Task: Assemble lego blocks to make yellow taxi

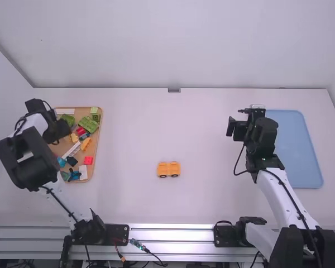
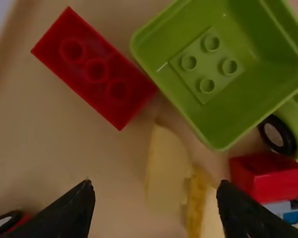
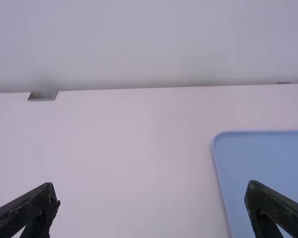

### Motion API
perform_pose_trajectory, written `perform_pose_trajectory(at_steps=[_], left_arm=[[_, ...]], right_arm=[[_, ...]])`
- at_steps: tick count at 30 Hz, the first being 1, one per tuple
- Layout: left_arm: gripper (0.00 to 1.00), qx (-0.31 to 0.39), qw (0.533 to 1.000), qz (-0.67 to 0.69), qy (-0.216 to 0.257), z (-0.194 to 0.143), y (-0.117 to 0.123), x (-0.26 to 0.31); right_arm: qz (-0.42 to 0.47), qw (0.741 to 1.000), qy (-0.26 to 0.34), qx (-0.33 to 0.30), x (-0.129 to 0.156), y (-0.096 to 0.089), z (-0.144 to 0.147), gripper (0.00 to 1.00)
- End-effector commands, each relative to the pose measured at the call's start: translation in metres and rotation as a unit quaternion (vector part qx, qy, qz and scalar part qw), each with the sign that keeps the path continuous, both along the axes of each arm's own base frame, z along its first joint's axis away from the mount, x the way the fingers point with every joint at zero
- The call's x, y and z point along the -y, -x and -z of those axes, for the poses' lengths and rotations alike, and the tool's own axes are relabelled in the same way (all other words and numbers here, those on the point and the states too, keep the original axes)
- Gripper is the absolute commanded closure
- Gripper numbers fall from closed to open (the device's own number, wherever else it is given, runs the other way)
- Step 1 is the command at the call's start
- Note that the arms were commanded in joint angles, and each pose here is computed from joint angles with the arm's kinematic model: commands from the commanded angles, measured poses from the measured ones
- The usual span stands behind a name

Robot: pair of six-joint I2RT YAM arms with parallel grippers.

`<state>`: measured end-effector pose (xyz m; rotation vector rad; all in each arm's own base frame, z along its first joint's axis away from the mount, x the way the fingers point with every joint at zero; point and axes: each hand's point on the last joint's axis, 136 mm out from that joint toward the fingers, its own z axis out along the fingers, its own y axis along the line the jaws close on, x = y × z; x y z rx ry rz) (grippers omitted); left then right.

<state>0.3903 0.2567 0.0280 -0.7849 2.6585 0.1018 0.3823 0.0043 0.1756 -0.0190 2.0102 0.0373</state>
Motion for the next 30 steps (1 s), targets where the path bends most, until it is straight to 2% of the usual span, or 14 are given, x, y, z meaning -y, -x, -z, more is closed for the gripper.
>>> perform_pose_trajectory(at_steps=[1, 11, 30], left_arm=[[0.43, -0.010, 1.000, 0.002, 0.000, 0.009, 0.001, -0.001], [0.45, -0.005, 1.000, 0.003, -0.003, 0.029, -0.001, -0.002], [0.50, -0.001, 1.000, 0.015, -0.010, 0.046, 0.004, 0.003]], right_arm=[[-0.001, 1.000, -0.002, 0.008, -0.001, -0.004, -0.008, 0.01], [-0.001, 1.000, -0.002, 0.005, -0.001, -0.003, -0.006, 0.01], [-0.001, 1.000, -0.002, 0.005, -0.001, -0.003, -0.006, 0.01]])
